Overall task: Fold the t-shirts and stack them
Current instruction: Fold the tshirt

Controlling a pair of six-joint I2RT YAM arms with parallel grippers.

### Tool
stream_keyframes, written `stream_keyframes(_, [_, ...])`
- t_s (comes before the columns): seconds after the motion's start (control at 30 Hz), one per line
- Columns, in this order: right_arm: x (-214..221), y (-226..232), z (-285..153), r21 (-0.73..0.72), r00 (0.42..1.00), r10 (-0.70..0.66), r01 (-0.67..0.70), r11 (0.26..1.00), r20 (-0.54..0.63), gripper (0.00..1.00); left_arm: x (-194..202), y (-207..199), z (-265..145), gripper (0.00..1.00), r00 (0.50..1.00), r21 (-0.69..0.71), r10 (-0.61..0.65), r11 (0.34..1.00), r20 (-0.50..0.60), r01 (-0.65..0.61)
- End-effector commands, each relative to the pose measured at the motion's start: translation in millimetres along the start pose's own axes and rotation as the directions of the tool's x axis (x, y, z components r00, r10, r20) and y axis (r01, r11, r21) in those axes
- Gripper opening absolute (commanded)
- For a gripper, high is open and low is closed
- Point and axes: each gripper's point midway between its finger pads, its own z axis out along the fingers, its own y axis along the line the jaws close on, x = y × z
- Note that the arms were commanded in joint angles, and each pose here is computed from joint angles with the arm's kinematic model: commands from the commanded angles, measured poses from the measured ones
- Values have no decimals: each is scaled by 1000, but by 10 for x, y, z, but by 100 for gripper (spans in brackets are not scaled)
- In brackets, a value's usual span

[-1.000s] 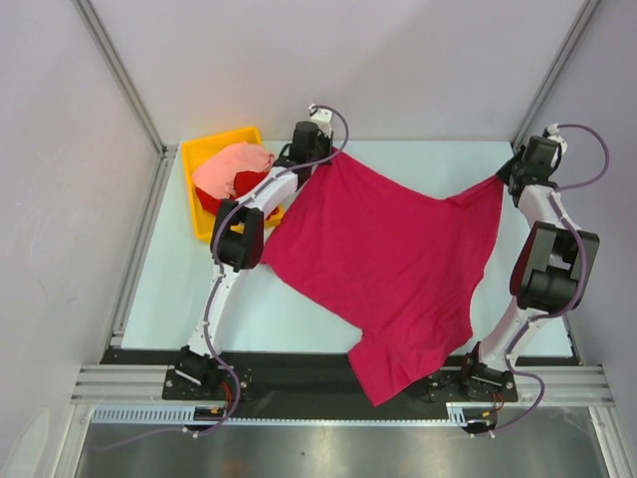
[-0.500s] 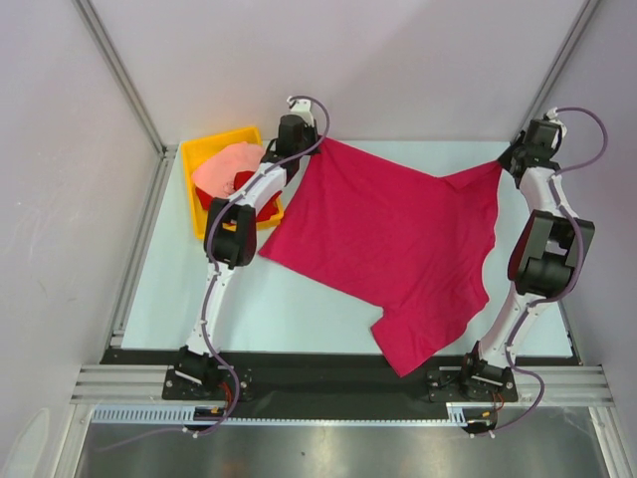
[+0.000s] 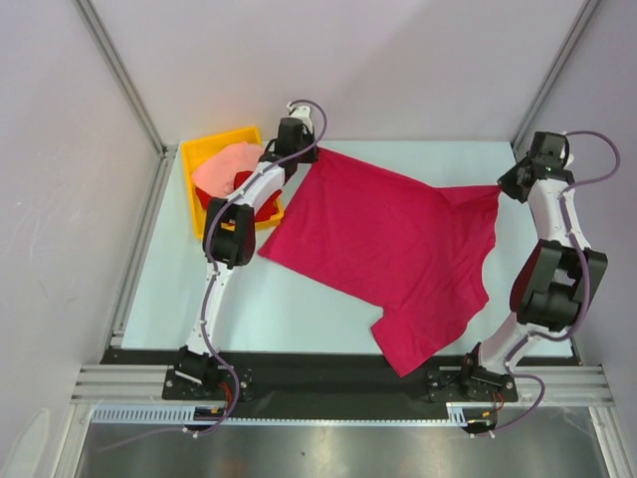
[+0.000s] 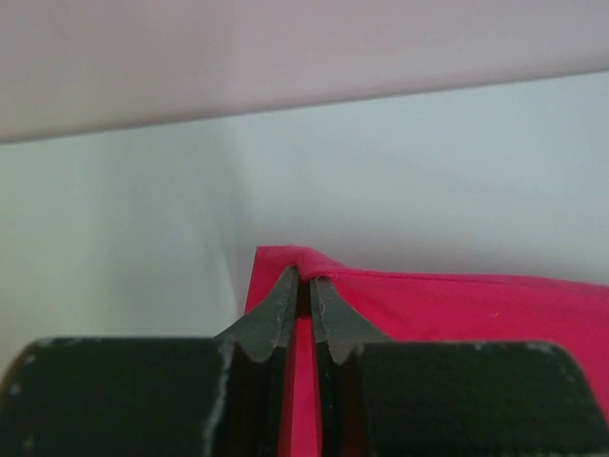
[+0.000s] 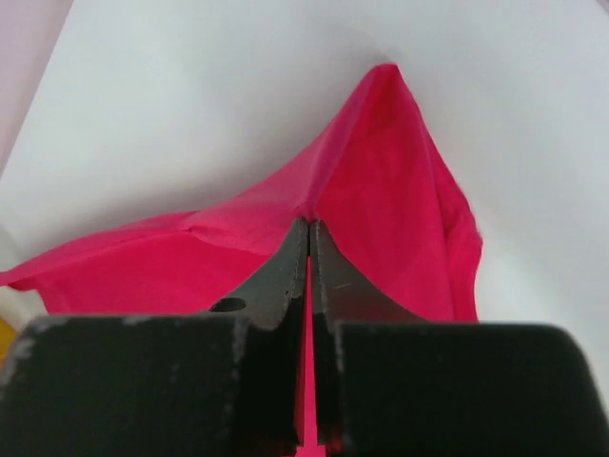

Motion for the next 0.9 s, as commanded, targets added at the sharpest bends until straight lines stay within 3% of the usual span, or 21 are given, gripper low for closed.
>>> stream_keyframes(0.0, [190,-145,-361,38,994,88,-86,996,-68,0,-365,-85,-360,14,999,26,34,999,-15,-34])
stream_keyframes(0.37, [971,-502,-539,85,931,229,-213,973,-286,0,-80,67,-704,8,976,-18,108,993,-190,-114])
stream_keyframes(0.57, [1156,-614,-711,94,910,261,-244,965,-321,0,-22,160,-801,9,967,-64,125,988,-223,-142])
stream_keyframes(0.87, [1103,-698,-873,99,910,252,-232,968,-329,0,72,234,-880,12,955,-84,149,981,-256,-176])
